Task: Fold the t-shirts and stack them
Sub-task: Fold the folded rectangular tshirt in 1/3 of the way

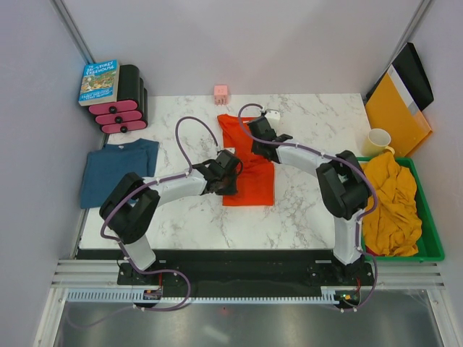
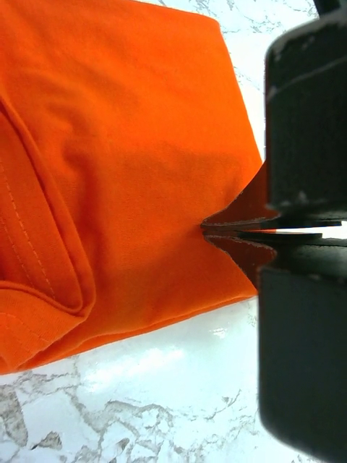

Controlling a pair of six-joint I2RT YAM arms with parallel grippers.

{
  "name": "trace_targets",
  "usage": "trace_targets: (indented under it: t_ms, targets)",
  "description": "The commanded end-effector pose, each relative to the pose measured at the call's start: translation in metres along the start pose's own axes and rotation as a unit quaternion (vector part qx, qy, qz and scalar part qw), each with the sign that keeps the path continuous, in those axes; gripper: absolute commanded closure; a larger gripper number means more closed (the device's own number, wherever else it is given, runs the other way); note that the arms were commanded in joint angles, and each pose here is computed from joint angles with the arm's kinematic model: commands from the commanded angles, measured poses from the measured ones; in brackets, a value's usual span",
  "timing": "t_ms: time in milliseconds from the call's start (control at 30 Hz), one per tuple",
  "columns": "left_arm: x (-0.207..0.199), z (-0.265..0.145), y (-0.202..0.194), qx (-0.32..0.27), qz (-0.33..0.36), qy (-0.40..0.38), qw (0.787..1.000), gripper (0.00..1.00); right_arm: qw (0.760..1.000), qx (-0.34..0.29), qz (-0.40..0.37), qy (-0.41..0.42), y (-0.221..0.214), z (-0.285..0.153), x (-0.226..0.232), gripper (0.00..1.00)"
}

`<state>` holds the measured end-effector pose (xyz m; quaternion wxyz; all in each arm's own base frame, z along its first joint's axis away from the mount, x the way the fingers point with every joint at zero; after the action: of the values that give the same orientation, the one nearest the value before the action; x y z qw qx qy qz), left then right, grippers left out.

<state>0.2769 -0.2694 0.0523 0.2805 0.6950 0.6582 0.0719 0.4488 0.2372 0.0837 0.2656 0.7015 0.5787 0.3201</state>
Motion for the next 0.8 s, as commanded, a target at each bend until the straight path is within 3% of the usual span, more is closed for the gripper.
trace_targets:
  t_ms: [0, 200, 400, 767]
  targets:
    - [-0.011, -0.013, 0.033, -0.06, 0.008, -0.005, 0.998, 0.97, 0.996, -0.052, 0.004, 0.069, 0.036, -0.06, 0.025, 1.0]
    - [-0.023, 0.001, 0.062, -0.069, 0.03, -0.007, 0.997, 0.97, 0.995, -0.017, -0.018, 0.095, -0.011, -0.091, 0.028, 1.0]
    - [-0.024, 0.023, 0.054, -0.04, 0.028, -0.01, 0.999, 0.98, 0.995, 0.026, -0.031, 0.093, -0.064, -0.098, 0.02, 1.0]
    - [-0.016, 0.049, 0.057, -0.028, 0.009, 0.006, 1.0, 0.98, 0.994, 0.064, -0.05, 0.07, -0.108, -0.094, -0.007, 1.0]
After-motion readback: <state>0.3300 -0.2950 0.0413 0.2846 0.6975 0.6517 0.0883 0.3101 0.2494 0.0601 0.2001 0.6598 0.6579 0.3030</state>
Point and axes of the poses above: each gripper's point midway between its finger pads, its own z axis out along the fingers, its own x axis along the line the jaws close on, y = z × x, the point moved 2 cm from there along -z, back along the fingers, and after that the axes turned 1 degree about -z, right-handed, at the moved point
